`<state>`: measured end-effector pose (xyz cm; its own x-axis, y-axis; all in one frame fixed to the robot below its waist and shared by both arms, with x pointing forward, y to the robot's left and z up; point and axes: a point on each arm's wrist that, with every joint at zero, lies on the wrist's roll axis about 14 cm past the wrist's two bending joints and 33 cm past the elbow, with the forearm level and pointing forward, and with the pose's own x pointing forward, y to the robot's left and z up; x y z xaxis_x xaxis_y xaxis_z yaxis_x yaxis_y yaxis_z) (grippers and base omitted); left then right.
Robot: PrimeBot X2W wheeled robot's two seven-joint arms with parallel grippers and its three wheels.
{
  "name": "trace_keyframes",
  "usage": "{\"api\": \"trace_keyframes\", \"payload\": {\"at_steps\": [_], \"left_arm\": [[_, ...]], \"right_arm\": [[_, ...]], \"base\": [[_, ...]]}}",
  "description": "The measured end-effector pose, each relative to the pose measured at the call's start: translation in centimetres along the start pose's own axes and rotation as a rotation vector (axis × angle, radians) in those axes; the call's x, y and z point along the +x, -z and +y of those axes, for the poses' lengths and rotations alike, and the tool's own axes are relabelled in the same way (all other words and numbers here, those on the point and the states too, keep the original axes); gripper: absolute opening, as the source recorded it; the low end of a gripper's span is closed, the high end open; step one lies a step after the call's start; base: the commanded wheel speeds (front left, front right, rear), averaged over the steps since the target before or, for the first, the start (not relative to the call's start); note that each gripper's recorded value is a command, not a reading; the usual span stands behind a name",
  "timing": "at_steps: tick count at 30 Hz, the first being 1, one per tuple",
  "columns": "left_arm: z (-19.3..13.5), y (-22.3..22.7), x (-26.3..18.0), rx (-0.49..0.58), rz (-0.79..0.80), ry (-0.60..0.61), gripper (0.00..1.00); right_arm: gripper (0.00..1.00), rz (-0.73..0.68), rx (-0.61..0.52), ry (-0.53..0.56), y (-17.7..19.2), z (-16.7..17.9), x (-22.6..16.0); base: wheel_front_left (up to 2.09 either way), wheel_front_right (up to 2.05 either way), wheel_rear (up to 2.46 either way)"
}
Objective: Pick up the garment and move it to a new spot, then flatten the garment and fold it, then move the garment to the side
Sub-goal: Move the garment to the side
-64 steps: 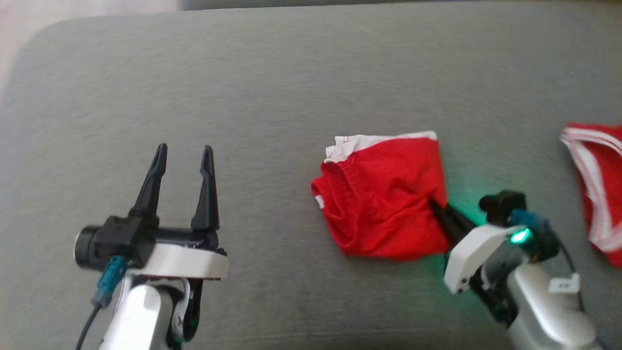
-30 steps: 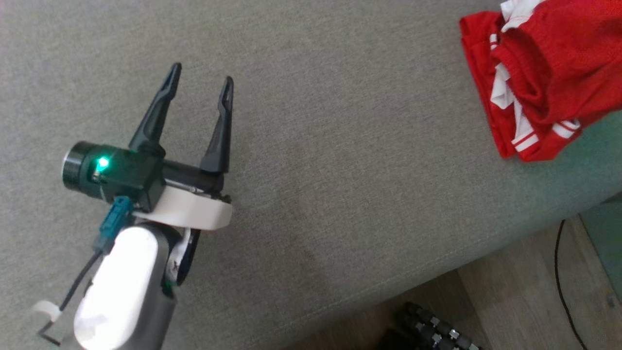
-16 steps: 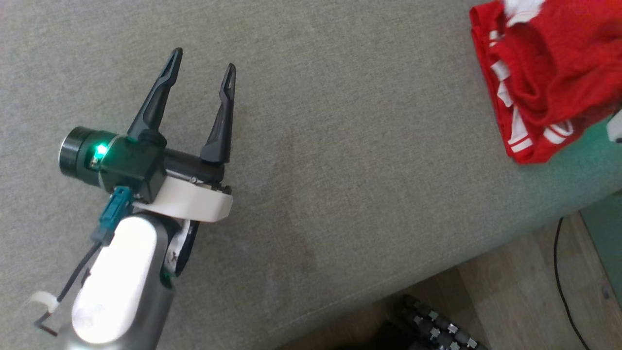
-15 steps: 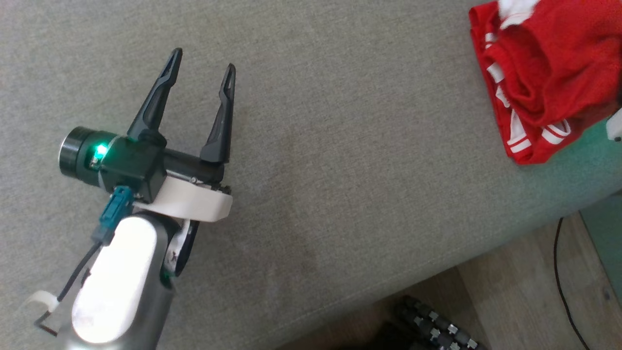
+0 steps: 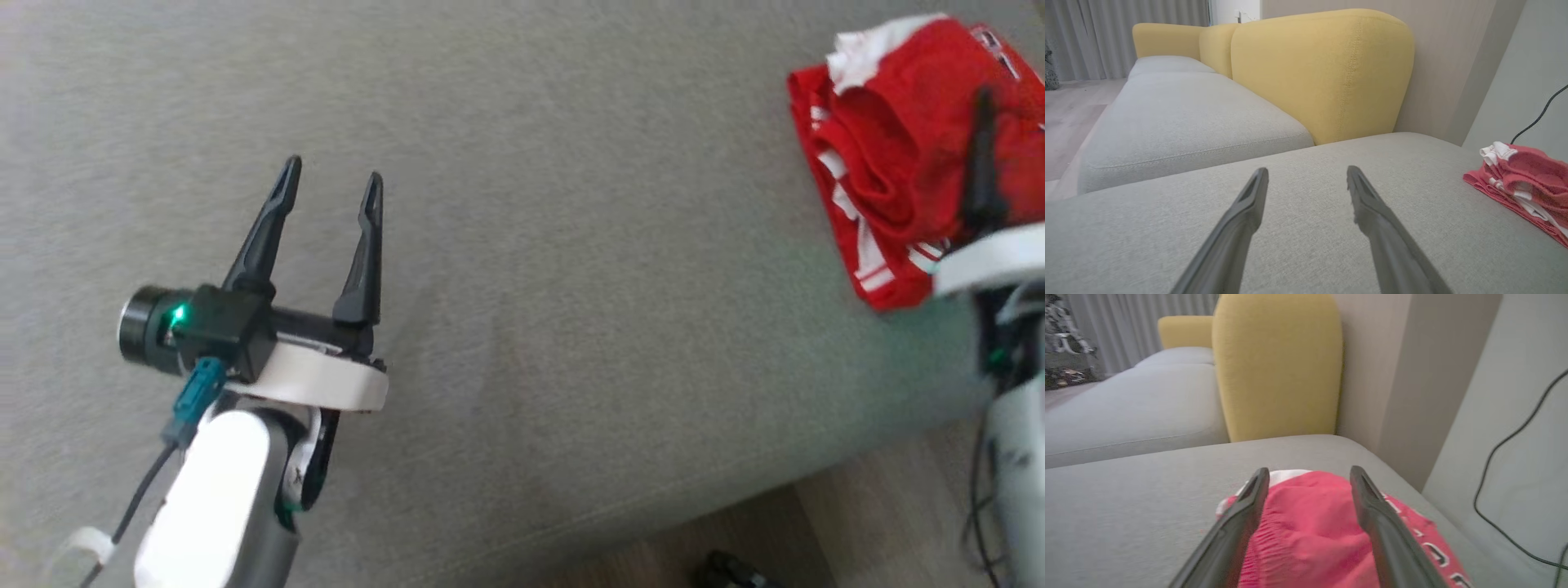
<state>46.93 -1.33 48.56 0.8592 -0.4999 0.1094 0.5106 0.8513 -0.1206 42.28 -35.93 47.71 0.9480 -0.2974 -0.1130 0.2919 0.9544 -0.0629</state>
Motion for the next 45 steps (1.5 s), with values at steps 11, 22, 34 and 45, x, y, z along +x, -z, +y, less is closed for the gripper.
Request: {"api": "trace_keyframes", "payload": {"at_steps": [11,22,34,45], "left_arm": [[5.0,-2.1,-5.8,0.039,0.006,-0.218,1.0],[7.5,-3.6,-11.8,0.09,0.018,-0.358,1.0],[7.2,-4.5,-15.3,0.105,0.019,-0.392,1.0],[6.1,-4.6,-16.9,0.105,0.031,-0.383,1.0]], "right_arm": [[1.0,-0.04,0.11,-0.261,-1.8,11.9,-3.2],[1.0,-0.039,0.134,-0.42,-2.9,17.3,-6.2],[1.0,-0.038,0.127,-0.479,-3.2,18.8,-9.3],[1.0,-0.02,0.13,-0.454,-2.7,17.4,-11.8]], "base": [[0.0,0.0,0.0],[0.0,0.0,0.0],[0.0,0.0,0.0],[0.0,0.0,0.0]]}}
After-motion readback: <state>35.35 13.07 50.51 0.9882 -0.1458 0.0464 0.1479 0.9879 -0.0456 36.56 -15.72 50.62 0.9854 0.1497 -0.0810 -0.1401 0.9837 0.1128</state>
